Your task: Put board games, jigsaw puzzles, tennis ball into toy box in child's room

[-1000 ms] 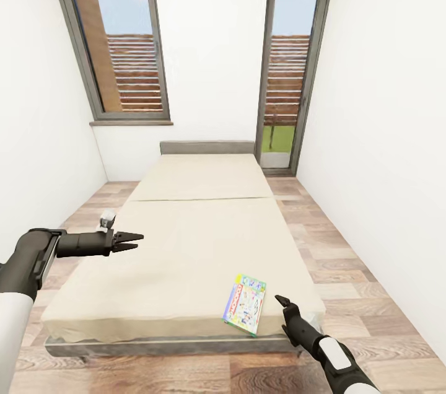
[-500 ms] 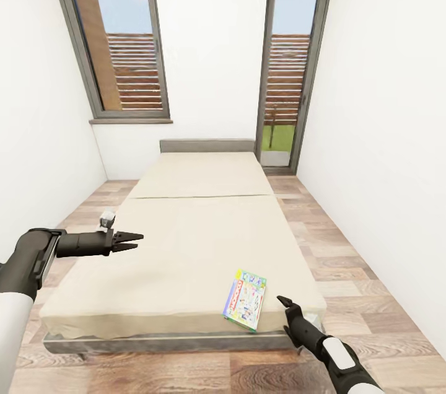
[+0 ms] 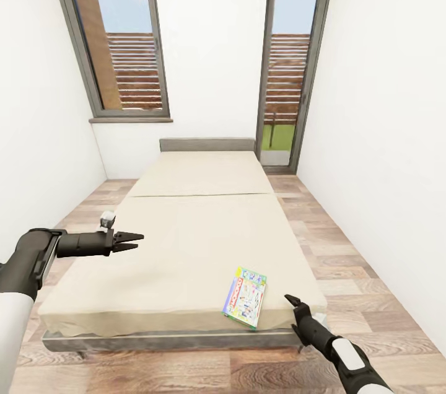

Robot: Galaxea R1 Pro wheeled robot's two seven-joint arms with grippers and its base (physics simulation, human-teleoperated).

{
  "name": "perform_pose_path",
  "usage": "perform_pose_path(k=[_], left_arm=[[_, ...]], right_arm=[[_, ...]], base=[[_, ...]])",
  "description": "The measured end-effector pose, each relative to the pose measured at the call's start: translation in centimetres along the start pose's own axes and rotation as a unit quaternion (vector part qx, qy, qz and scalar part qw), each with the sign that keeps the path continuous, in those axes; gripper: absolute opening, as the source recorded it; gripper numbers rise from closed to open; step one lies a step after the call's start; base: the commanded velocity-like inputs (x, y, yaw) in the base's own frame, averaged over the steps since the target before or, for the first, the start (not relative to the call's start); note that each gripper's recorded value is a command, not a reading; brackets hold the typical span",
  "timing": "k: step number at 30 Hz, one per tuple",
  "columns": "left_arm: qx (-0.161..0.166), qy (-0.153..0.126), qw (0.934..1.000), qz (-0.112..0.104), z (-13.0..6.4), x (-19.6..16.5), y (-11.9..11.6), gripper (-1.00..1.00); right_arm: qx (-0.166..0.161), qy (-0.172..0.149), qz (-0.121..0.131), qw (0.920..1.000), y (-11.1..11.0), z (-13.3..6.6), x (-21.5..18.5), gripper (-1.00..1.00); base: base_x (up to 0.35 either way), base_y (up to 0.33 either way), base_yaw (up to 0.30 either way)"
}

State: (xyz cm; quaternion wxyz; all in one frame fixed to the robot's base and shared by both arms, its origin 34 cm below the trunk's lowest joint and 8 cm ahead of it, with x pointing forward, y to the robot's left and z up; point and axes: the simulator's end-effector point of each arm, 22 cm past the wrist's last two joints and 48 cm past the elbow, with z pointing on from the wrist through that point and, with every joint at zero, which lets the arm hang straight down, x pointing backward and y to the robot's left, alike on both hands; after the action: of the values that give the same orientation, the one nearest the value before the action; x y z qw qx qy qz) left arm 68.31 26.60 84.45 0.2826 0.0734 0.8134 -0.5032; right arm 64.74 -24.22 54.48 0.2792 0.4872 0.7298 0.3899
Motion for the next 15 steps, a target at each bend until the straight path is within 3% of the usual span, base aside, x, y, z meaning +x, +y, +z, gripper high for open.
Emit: perform_pose_path(k=[8,15], left_arm=[[0.001,-0.001,1.0,0.002,0.0,0.0,-0.1,1.0],[0.001,-0.001,1.0,0.003,0.0,0.0,0.0,1.0]], right_arm=[[-0.065,-0.001,-0.003,0.9979,2.5,-0.3,0.1,1.0],[-0.074,0.0,-0.004,0.9973,2.9,-0.4,0.1,1.0]], base=[[0.0,0.0,0.0],[0.0,0.0,0.0]])
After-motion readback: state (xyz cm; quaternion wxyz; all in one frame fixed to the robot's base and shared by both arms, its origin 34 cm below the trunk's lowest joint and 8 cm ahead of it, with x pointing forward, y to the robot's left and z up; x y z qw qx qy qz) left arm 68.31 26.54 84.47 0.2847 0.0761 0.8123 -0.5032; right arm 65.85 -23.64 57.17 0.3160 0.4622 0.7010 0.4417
